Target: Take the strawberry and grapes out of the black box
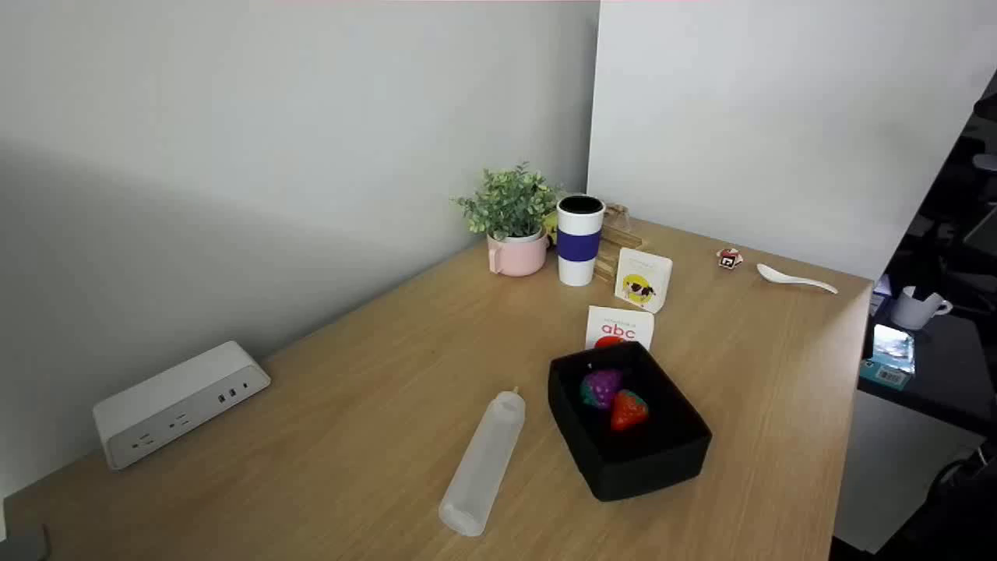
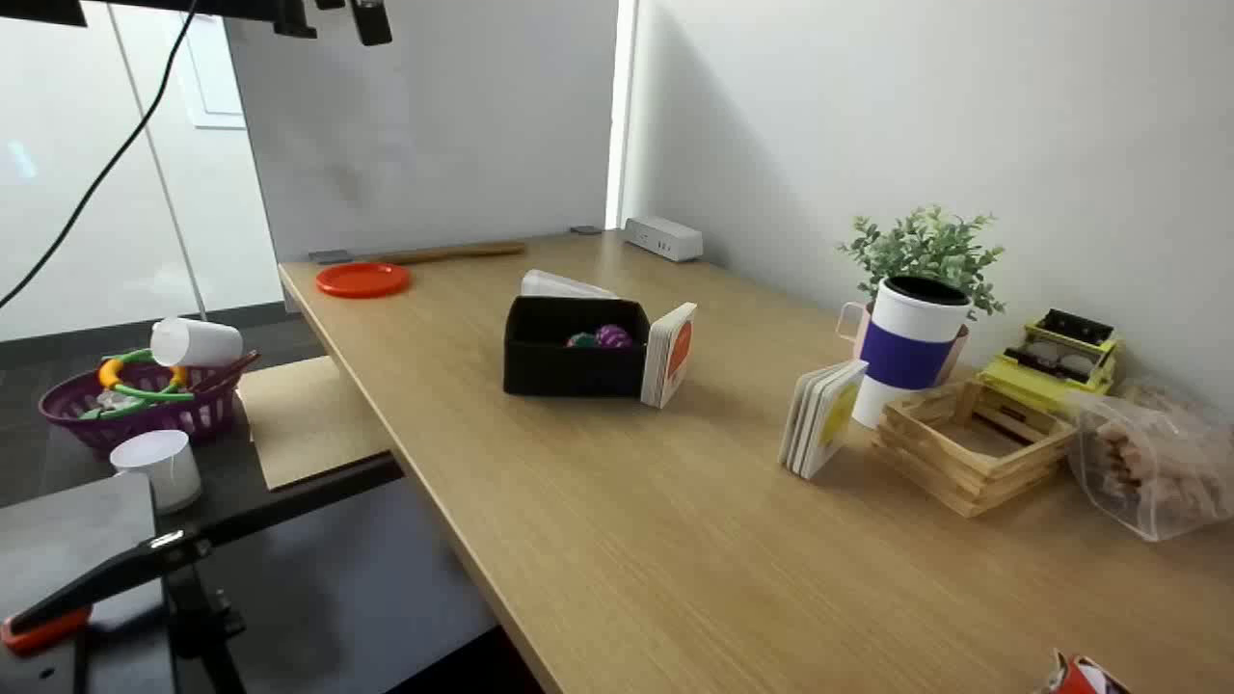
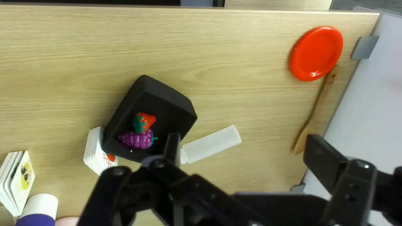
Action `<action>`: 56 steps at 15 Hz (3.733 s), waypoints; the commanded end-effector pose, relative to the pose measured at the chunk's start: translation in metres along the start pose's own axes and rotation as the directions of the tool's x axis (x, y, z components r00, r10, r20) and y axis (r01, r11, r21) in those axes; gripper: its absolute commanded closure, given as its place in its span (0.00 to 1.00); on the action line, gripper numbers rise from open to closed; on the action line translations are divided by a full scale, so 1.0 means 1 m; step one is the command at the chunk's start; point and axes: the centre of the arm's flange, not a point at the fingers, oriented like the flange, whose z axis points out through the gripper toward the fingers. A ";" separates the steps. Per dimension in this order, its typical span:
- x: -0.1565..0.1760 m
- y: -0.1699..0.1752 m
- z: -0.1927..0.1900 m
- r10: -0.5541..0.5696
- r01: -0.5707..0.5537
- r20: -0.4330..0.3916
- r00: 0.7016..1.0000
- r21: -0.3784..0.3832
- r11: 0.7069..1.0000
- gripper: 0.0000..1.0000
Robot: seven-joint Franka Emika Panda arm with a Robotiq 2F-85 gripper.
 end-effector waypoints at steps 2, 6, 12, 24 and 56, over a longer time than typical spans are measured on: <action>0.000 0.000 0.000 0.000 0.000 0.000 1.000 0.000 1.000 0.00; 0.000 0.000 0.000 0.000 0.000 0.000 1.000 0.000 1.000 0.00; 0.025 0.016 0.005 0.079 -0.079 0.113 0.991 0.002 0.997 0.00; 0.060 0.074 0.052 0.221 -0.230 0.219 0.950 0.016 0.973 0.00; 0.151 0.109 0.154 0.074 -0.104 0.270 0.960 0.097 0.990 0.00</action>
